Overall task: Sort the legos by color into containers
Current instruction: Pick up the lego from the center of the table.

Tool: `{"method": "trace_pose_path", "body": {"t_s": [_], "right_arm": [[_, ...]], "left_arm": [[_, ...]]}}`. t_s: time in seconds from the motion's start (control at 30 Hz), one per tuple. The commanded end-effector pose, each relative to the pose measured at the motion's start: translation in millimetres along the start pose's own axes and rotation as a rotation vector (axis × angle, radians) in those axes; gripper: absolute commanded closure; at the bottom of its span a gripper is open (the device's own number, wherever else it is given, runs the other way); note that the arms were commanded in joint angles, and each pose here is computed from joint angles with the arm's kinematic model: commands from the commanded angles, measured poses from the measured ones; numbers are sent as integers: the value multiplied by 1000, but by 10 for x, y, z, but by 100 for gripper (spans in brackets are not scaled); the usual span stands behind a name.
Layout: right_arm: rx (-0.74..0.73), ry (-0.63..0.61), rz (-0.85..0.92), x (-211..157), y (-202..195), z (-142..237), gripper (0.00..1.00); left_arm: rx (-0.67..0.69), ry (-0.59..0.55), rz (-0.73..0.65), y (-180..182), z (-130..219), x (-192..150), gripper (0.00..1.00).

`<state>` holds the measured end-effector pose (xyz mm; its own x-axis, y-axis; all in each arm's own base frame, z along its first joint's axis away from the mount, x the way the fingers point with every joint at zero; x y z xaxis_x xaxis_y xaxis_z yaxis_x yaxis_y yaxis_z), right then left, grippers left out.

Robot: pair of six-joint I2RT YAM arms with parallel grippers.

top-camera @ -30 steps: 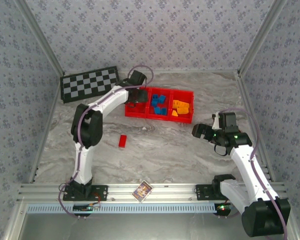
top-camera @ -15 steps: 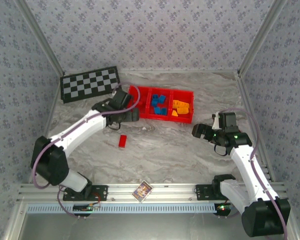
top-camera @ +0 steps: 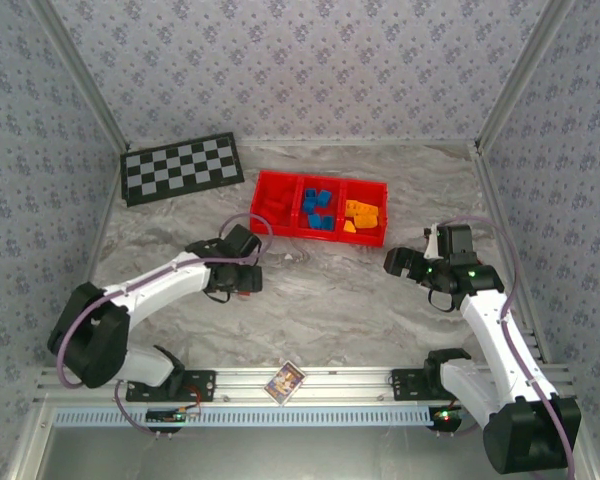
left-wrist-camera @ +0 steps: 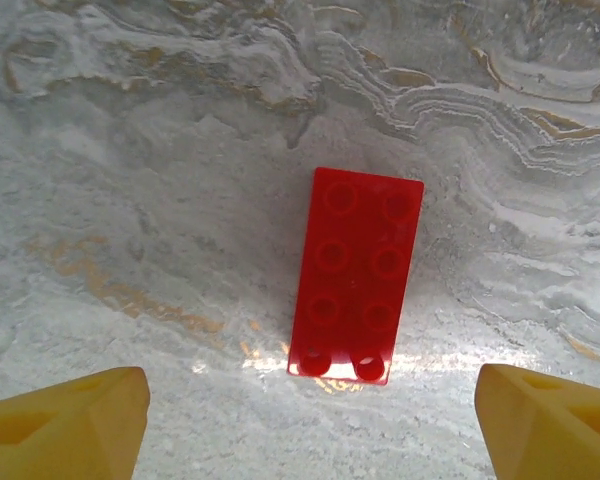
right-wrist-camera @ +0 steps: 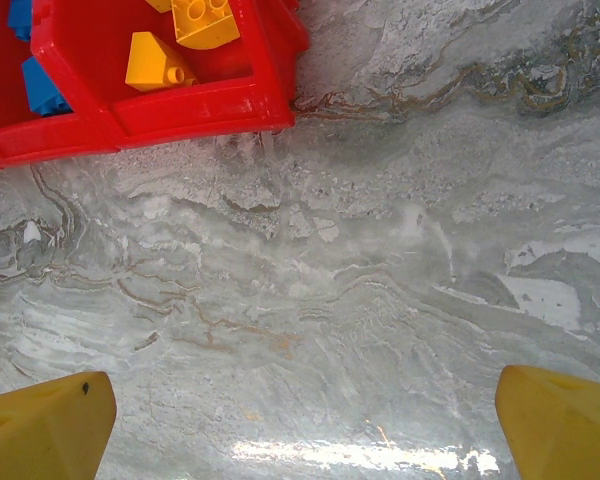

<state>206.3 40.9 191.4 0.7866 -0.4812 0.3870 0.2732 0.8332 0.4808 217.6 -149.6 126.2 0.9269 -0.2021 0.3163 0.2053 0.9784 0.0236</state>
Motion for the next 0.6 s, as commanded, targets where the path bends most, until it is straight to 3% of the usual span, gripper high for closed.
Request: {"method": "trace_pose_path", "body": {"t_s": [0.0,0.37,0.57], "right_arm": [[8,6,-6,-24,3,5,0],[7,7,-5,-26,2,1,0],[4,5,-4,-25,-2,-5,0]], "left_arm": [[-18,31,7,-74,-111,8,19],[36,119,-34,-149,-455,105,31],[46,133,-6,-86,-522,126,54]]}}
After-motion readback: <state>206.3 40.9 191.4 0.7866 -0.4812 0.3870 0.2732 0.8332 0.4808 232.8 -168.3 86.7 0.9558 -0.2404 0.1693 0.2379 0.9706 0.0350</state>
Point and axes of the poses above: each hand's point on the last joint's axis, 136 mm out from that joint toward the fingers, its own z axis back along the fingers, its own y axis along the line the jaws close on, x = y × z, the point moved 7 cm from there along z, back along the fingers, and after that the axes turned 13 degrees about -z, right-handed, at the moved point
